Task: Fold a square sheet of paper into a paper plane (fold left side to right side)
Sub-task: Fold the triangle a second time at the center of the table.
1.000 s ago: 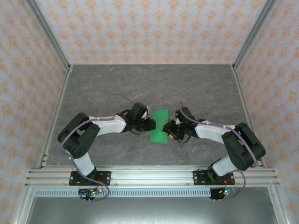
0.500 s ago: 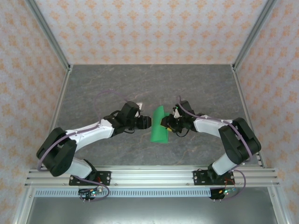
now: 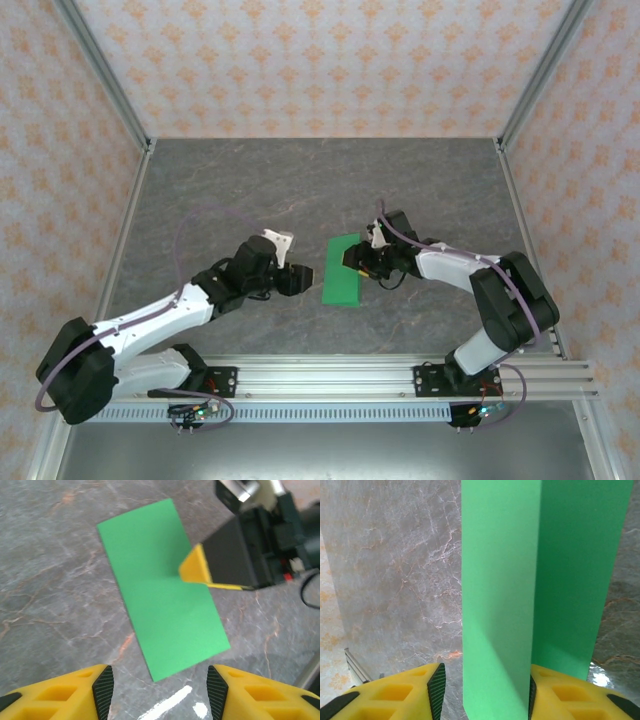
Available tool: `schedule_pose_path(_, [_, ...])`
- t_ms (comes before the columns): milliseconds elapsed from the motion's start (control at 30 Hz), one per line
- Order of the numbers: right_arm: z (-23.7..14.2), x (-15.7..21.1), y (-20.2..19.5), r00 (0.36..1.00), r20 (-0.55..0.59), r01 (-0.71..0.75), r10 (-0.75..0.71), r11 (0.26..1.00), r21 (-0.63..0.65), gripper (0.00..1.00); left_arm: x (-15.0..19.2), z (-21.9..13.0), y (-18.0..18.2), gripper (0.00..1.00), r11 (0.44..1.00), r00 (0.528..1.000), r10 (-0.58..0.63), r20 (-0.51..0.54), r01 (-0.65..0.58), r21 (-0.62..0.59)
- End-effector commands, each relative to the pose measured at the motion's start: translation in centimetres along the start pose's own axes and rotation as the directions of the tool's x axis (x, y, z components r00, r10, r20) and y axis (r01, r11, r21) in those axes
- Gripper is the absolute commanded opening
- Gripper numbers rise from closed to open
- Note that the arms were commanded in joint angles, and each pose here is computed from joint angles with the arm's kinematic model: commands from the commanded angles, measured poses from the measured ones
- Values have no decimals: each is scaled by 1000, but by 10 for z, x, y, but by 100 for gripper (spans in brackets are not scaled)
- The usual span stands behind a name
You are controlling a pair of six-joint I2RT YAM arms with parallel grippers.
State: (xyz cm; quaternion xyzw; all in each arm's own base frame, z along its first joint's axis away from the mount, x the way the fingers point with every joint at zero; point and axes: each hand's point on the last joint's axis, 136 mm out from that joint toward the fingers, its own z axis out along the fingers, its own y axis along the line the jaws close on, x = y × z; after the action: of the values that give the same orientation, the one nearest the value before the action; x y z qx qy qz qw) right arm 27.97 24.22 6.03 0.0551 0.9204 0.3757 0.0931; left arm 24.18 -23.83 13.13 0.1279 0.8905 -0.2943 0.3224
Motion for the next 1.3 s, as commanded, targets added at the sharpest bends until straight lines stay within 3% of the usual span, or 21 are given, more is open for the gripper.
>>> schedule_pose_path(0, [-8,-7,13,998,5,-56,56,998,-21,45,5,-2,-21,56,988,988,153,13,-153,31])
schedule_pose_path(267, [-13,-9,20,990,2,-139,139,990,-23,44,33,32,-71,59,936,933,351,-84,-349,36])
schedule_pose_path(500, [-17,-13,28,986,5,-166,167,985,-39,42,41,63,-90,63,877,873,467,-140,-478,-53])
schedule_pose_path(967, [-17,-13,29,980,-2,-200,200,979,-43,41,39,97,-69,66,695,782,567,-259,-623,-359])
schedule_pose_path(1100, [-16,-12,27,979,-4,-204,204,978,-34,41,36,99,-61,61,665,780,565,-269,-624,-411])
schedule_pose_path(1267, [-15,-10,20,980,-3,-201,201,980,-2,41,37,97,-63,46,674,780,570,-258,-624,-395])
